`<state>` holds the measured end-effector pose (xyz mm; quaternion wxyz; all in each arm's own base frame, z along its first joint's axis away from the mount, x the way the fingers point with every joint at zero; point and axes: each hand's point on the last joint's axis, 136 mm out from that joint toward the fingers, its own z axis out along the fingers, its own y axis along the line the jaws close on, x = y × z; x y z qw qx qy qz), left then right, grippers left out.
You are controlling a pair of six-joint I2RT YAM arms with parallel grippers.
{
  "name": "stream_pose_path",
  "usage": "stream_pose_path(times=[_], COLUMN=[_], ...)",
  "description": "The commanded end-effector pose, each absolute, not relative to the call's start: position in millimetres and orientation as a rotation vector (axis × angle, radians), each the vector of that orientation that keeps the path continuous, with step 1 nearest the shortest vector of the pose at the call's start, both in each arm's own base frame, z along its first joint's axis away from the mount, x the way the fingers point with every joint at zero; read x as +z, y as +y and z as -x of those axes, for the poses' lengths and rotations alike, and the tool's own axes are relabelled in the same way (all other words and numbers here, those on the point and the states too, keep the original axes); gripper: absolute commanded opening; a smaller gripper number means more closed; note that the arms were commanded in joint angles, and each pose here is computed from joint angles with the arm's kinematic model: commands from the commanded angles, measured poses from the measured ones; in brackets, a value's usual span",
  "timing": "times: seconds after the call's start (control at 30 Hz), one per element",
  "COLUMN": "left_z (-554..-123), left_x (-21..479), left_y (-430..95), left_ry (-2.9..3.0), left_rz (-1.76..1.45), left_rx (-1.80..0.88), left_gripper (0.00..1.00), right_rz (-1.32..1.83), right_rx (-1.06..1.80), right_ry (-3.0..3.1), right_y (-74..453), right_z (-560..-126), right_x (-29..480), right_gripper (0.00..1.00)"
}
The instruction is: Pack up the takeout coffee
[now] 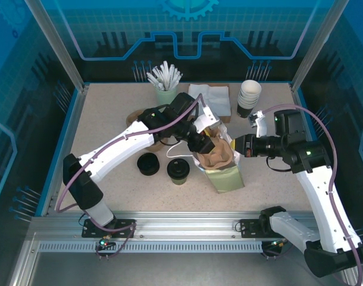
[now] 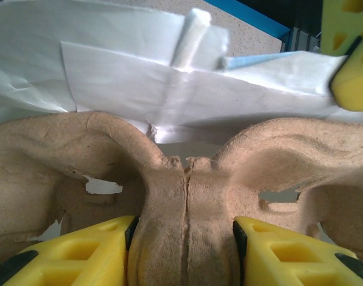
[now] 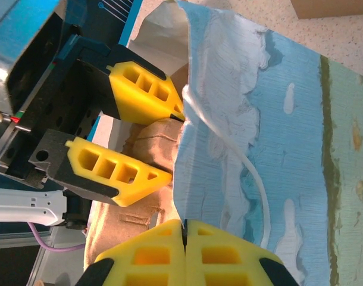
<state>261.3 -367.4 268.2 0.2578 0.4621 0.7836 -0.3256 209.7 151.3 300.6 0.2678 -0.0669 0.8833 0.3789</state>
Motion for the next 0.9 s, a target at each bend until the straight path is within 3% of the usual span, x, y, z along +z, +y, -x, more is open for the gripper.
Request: stream_pose_path(times=[0.0,0.87], left_z=[-255,-278], left_x=[269,226], left_y=[-370,-398], left_ry=[2.125,2.157], left_rz=[-1.281,-1.317], left_rx=[-0.913,-0.89], left_gripper=[0.46,0.43], right_rz=[0.185,0.208], right_rx=[1.055,0.917], right_ry=[2.399,2.451], right_y=[155,140], right_z=[-207,-202], right_x=[293,275], right_gripper=[0.0,0.0])
